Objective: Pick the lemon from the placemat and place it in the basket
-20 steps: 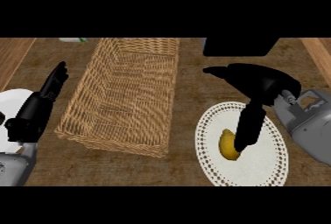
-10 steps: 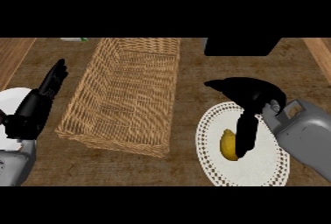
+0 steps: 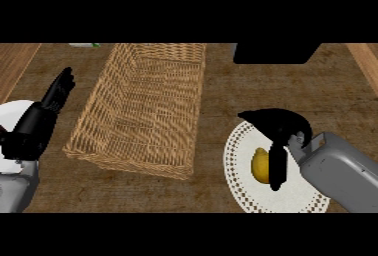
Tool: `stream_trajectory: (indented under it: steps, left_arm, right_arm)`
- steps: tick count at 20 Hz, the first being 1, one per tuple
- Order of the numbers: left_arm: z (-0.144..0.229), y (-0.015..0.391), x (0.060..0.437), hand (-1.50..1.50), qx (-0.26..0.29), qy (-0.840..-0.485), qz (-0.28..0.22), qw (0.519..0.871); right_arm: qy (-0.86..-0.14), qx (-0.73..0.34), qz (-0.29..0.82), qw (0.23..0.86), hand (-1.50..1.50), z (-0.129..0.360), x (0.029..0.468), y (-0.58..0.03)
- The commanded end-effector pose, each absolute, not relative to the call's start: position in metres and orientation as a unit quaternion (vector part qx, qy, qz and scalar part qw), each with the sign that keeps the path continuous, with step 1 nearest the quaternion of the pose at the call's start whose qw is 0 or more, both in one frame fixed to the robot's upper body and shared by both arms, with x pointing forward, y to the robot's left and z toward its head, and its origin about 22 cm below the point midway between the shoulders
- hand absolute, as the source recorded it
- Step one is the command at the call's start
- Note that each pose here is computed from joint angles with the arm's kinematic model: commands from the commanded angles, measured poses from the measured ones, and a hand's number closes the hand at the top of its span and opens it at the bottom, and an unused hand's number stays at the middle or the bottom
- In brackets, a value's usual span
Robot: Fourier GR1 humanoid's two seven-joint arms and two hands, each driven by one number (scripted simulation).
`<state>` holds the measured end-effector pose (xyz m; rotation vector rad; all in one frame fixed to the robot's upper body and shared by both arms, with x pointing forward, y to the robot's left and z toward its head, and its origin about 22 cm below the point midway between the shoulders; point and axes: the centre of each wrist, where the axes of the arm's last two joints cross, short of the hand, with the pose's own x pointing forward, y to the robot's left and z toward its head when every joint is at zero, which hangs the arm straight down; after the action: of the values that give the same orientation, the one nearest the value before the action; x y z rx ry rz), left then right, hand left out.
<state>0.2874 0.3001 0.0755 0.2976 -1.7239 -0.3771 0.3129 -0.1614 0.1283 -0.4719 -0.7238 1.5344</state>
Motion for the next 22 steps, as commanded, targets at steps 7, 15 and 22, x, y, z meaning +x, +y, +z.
stream_trajectory:
  steps: [7,15,22]
  left_arm:
    - [0.078,0.312,0.273,0.00,0.132,-0.753,-0.164,0.623]
    - [0.057,0.304,0.283,0.00,0.139,-0.748,-0.167,0.627]
    - [0.064,0.299,0.281,0.00,0.132,-0.748,-0.160,0.630]
  right_arm:
    - [-0.303,-0.225,0.668,0.641,-1.50,0.086,0.295,-0.175]
    - [-0.326,-0.242,0.659,0.634,-1.50,0.065,0.301,-0.170]
    - [-0.325,-0.237,0.654,0.641,-1.50,0.058,0.294,-0.171]
